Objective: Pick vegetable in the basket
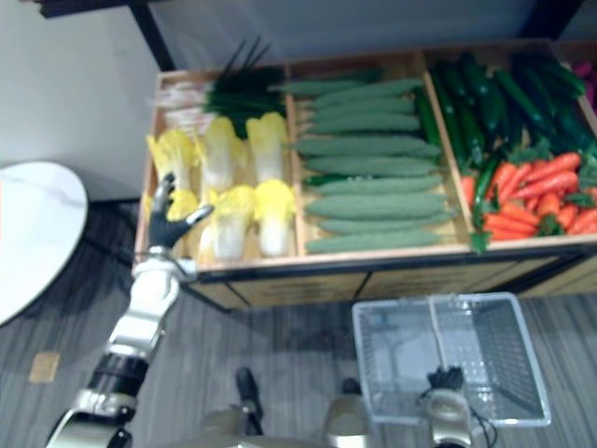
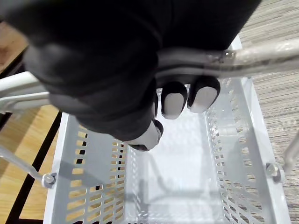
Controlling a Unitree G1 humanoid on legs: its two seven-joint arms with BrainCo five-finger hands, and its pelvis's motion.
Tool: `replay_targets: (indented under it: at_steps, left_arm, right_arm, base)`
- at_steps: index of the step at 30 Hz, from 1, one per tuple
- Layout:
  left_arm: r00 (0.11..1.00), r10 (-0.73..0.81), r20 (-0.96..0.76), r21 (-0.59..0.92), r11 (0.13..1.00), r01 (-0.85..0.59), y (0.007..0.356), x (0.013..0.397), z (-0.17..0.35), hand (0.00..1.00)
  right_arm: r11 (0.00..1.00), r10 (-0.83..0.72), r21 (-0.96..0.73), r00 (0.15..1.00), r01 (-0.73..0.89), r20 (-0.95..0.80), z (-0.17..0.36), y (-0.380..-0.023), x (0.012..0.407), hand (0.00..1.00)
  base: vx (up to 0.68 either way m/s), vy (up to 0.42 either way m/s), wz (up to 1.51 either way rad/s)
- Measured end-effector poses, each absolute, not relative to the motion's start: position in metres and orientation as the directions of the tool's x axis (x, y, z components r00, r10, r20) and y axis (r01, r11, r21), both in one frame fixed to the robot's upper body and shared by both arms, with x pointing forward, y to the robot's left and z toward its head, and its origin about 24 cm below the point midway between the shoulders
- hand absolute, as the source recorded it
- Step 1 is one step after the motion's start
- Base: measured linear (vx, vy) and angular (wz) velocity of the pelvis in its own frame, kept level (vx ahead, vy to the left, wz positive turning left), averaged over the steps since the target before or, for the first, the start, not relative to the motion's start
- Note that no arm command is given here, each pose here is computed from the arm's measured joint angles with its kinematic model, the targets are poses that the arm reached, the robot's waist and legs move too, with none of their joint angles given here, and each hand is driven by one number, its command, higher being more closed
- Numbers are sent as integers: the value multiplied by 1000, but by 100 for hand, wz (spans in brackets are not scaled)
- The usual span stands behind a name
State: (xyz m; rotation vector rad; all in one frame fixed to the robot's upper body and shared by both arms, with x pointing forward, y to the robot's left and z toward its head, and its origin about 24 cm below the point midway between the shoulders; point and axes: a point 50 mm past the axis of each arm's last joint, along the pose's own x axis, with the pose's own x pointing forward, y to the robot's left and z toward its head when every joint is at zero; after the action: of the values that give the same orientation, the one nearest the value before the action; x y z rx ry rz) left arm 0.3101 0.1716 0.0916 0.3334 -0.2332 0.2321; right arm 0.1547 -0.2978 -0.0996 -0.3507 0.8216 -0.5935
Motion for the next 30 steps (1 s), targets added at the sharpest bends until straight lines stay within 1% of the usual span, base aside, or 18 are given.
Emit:
replay_targets:
  at_steps: [6,11,15,20,23,24,28,30]
  left_arm:
    - [953,205,224,362,890,-277,170,329,91,0]
    - [937,238,255,421,845,-329,168,340,101,0]
    - [928,261,267,428,830,-357,168,347,107,0]
    - [920,290,262,473,793,-384,167,362,114,0]
    - [909,305,282,503,760,-412,168,375,128,0]
    - [905,312,290,516,745,-422,169,378,132,100]
    - [881,350,319,539,698,-472,177,387,145,100]
    - [874,353,335,539,689,-485,177,390,152,100]
  right_arm:
    - [764,-641,-510,553,395,-532,-91,-298,168,100]
    - [750,-658,-496,566,437,-497,-83,-298,180,100]
    - [743,-667,-483,570,463,-479,-79,-299,187,100]
    - [741,-671,-451,576,498,-466,-75,-299,191,100]
    - [735,-678,-430,588,524,-442,-70,-298,200,100]
    - [734,-679,-424,593,531,-433,-68,-296,203,100]
    - [725,-688,-406,604,556,-402,-62,-292,209,100]
    - [717,-696,-406,602,566,-391,-60,-293,211,100]
  base:
    - [6,8,-13]
    - [48,-5,-11]
    - [40,-6,-9]
    - [-1,-4,-2]
    - [-39,-3,-3]
    - [-38,-7,-15]
    - [-7,-14,-18]
    - [5,-7,-6]
